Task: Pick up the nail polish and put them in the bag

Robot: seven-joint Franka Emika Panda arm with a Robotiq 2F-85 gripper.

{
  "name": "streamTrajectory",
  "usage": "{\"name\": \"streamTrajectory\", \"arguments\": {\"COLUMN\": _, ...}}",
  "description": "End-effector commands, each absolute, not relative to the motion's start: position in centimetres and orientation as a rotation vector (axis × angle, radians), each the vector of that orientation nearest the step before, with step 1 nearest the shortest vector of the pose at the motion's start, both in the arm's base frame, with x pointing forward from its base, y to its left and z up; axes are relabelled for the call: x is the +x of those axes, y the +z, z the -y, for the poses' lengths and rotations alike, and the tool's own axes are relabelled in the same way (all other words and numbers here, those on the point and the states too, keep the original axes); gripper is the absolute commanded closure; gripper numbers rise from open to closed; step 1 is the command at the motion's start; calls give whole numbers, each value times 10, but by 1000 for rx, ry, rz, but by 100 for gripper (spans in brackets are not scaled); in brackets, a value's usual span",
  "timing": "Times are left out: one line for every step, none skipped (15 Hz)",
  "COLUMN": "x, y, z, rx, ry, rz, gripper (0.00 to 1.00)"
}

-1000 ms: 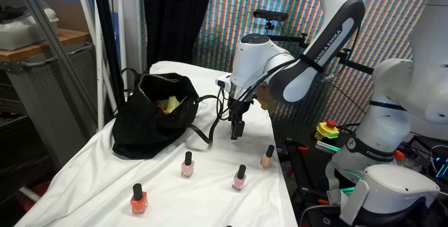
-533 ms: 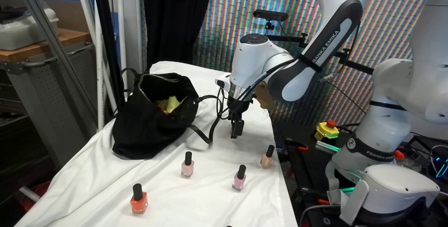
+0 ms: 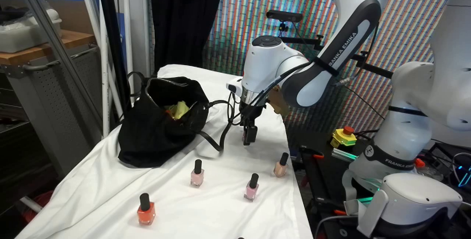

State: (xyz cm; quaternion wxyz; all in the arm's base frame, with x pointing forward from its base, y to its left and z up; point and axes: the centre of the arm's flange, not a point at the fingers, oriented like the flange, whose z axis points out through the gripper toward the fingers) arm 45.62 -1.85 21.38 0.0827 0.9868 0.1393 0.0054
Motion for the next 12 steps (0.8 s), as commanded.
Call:
{"name": "streamTrajectory", "arguments": {"x": 455, "y": 213, "z": 18, "rx": 2921, "ry": -3, "rz": -452, "gripper": 0}}
{"name": "streamTrajectory", "arguments": {"x": 455, "y": 214, "z": 18, "rx": 2917, "ry": -3, "rz": -457, "gripper": 0}}
{"name": "streamTrajectory", "arguments": {"x": 454, "y": 215, "z": 17, "rx": 2914, "ry": -2, "rz": -463, "gripper": 0}}
{"name": "streamTrajectory", "arguments": {"x": 453, "y": 215, "z": 17, "rx": 2911, "ry": -2, "rz": -469, "gripper": 0}}
{"name": "streamTrajectory", "arguments": {"x": 453, "y": 216, "z": 16, "rx": 2908, "ry": -3, "rz": -473, "gripper": 0}}
{"name": "streamTrajectory", "arguments": {"x": 452, "y": 216, "z": 16, "rx": 2902, "ry": -1, "rz": -479, "gripper": 0}}
{"name": "streamTrajectory", "arguments": {"x": 452, "y": 217, "z": 15, "rx": 2897, "ry": -1, "rz": -484, "gripper": 0}}
{"name": "streamTrajectory", "arguments": {"x": 451, "y": 217, "z": 15, "rx": 2893, "ry": 1, "rz": -488, "gripper": 0}}
{"name": "streamTrajectory", "arguments": {"x": 450, "y": 218, "z": 14, "rx": 2892, "ry": 5, "rz": -494, "gripper": 0}}
{"name": "streamTrajectory", "arguments": {"x": 450, "y": 219, "z": 14, "rx": 2891, "ry": 6, "rz": -496, "gripper": 0}}
{"name": "streamTrajectory", "arguments": {"x": 449, "y": 219, "z": 14, "rx": 2890, "ry": 7, "rz": -497, "gripper": 0}}
{"name": "streamTrajectory", "arguments": {"x": 449, "y": 218, "z": 14, "rx": 2889, "ry": 2, "rz": -498, "gripper": 0}}
